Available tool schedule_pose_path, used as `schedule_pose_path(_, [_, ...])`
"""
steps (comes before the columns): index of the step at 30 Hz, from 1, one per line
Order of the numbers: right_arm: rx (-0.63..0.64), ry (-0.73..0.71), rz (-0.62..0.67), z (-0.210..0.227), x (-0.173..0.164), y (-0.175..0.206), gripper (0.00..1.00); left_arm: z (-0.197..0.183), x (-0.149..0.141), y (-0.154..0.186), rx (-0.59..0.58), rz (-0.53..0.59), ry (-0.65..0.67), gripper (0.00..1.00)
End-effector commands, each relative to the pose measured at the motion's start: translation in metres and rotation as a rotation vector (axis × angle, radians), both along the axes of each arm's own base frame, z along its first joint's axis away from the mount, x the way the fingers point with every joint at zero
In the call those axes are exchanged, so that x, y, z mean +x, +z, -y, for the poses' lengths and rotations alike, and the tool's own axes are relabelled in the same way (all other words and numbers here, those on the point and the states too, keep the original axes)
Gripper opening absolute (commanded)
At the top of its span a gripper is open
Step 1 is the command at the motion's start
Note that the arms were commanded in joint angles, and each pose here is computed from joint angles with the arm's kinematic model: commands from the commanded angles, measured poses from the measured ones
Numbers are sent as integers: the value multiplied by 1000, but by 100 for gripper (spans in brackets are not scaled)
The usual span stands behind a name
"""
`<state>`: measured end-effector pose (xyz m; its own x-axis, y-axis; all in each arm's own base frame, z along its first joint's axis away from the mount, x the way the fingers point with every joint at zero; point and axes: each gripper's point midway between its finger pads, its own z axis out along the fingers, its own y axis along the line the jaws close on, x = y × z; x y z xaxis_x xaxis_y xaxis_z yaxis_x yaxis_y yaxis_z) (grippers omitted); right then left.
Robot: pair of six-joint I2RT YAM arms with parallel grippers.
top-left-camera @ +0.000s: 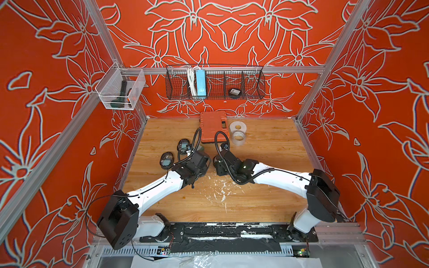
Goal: Pack away charging kits
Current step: Pick up the plug from the center of the board.
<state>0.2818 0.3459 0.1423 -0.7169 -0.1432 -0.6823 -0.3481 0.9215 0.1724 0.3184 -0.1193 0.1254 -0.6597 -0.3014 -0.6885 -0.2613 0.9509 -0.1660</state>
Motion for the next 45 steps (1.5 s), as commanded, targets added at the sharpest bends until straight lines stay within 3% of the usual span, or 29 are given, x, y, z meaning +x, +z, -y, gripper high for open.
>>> schedule_pose_path(1, [-9,-1,61,-5,9,10,63,-25,-6,-9,20,-46,95,0])
schedule_pose_path(8, [-83,58,134,-42,51,12,68,-64,-13,3,53,-30,224,0])
schedule_pose_path(19, [-193,139,35,-93,120,-38,68,-81,-22,22,17,36,280,0])
schedule_pose_path(29, [-260,248,-81,-120,145,-98,70,-81,-27,38,-39,104,267,0])
schedule_pose_path(38, [-184,312,-124,-133,149,-102,78,-80,-28,40,-51,112,260,0])
schedule_pose_path(45, [-108,396,-176,-151,135,-110,70,-80,-28,40,-52,109,256,0])
